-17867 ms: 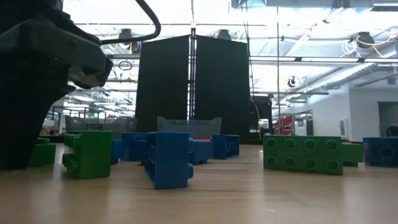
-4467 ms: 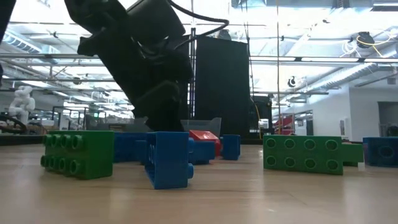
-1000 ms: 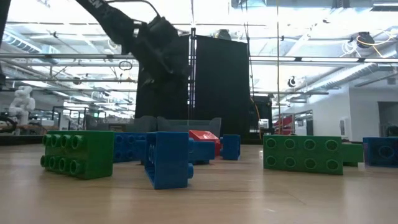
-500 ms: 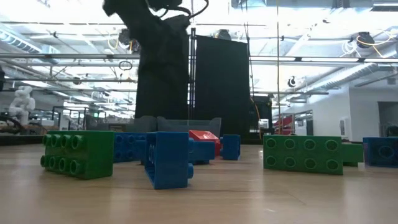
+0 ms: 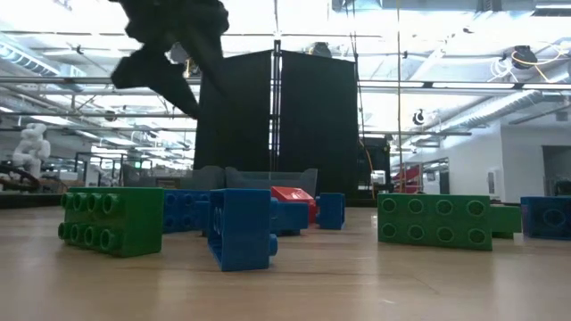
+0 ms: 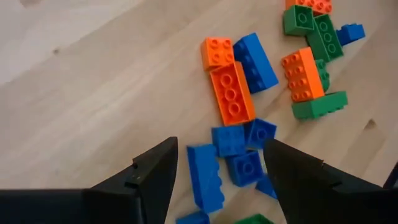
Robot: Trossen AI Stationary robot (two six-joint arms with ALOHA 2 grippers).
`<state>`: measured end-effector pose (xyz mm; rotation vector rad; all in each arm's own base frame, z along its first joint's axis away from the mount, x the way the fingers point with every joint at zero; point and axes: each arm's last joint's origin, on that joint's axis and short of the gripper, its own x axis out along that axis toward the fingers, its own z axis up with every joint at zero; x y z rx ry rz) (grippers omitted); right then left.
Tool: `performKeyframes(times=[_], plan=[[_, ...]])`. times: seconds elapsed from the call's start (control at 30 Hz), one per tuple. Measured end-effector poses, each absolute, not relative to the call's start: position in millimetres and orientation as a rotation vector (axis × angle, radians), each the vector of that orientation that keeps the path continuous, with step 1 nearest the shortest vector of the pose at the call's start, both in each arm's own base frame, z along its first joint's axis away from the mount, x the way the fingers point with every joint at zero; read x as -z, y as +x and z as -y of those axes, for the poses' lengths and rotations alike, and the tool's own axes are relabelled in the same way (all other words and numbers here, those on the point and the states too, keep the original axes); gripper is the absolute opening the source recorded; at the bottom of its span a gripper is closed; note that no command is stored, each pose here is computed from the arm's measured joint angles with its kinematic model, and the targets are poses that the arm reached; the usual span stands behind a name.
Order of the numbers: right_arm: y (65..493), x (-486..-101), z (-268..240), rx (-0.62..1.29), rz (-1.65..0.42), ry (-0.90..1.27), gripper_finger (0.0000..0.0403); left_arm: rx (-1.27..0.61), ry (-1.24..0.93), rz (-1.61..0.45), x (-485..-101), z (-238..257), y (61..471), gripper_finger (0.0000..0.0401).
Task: Sort blocks
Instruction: Put the blue gamepiece into the top right black bin
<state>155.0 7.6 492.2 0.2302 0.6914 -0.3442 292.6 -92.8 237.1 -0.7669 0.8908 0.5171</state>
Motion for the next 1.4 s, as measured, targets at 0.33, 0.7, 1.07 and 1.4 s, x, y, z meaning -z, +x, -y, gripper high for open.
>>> performKeyframes(times=[0.33,0.7,1.07,1.4], plan=[[174,-485,-10,0.352,-0.741,0.218,0.0000,-0.568,-0.660,-0.949,-211,115,293,0.0237],[177,-483,-11,0.327,-0.758,0.229,0.0000,-0.570,-0.720,-0.952,-185,132,305,0.0237],[175,-481,-11,0.313,-0.790,0.247,0.0000,-0.583,-0.706,-0.947,-163,138,315,0.0233],[175,-481,-11,0.313,-0.796,0.243,0.0000,-0.626,-0.726,-1.010,-146,141,314,0.0232]])
